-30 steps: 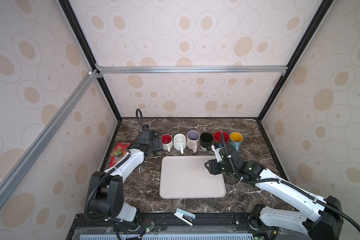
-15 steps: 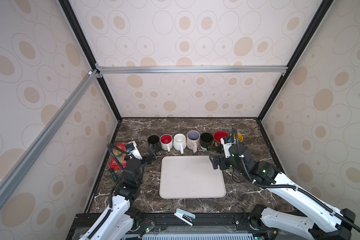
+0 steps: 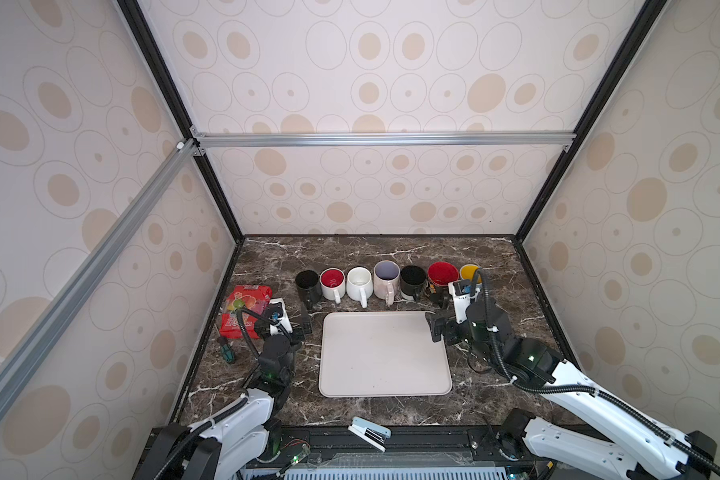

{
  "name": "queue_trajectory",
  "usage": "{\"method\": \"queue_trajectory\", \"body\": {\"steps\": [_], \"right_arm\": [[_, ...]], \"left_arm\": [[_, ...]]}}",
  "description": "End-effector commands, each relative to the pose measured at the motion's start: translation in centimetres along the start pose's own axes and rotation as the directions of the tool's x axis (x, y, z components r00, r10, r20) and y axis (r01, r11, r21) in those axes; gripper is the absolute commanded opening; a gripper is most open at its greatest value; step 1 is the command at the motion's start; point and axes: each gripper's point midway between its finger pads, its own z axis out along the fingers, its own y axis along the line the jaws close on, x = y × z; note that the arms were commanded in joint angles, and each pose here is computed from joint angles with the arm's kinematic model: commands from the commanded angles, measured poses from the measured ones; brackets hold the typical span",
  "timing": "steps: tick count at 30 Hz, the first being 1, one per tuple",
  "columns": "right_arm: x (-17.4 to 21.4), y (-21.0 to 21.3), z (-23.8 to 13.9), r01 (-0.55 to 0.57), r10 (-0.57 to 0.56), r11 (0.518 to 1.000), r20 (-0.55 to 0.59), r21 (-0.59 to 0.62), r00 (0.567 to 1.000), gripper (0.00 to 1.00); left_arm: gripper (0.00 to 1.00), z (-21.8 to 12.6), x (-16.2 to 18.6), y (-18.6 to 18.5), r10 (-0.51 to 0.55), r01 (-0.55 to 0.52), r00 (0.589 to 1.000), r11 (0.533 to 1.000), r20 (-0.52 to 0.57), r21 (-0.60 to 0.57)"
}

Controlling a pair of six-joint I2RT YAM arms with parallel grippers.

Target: Turn the mug right side up

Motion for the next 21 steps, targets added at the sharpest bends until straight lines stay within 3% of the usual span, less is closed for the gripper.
{"method": "queue_trajectory", "body": {"steps": [1,5,9,13,18,21], "right_arm": [[1.0,-1.2,-0.4,0.062,-0.056,0.996,-0.083,0.064,0.995,0.98],[1.0,-1.5,-0.2,0.041,-0.041,0.997,-0.009,0.071,0.999,0.98],[1.0,-2.0,0.8,0.062,-0.069,0.993,0.057,0.105,0.996,0.98],[0.7,-3.2,1.2,0.091,-0.108,0.978,0.084,0.188,0.991,0.98],[0.7,-8.6,1.1,0.189,-0.220,0.901,0.038,0.390,0.975,0.98],[0.6,-12.5,1.3,0.129,-0.183,0.861,0.064,0.492,0.981,0.98]], "left_arm": [[1.00,0.1,-2.0,3.0,0.067,-0.052,0.993,0.987,0.096,-0.153],[1.00,0.8,-0.4,4.8,0.063,-0.050,0.995,0.984,0.074,-0.174],[1.00,2.6,-0.8,4.3,0.023,-0.014,0.994,0.996,0.108,-0.085],[1.00,5.5,1.5,3.3,-0.009,0.010,0.998,1.000,0.057,-0.023],[1.00,6.5,2.3,2.0,0.034,-0.034,0.999,0.999,0.010,0.036],[1.00,7.4,2.7,1.4,0.052,-0.051,0.998,0.997,-0.023,0.057]]}}
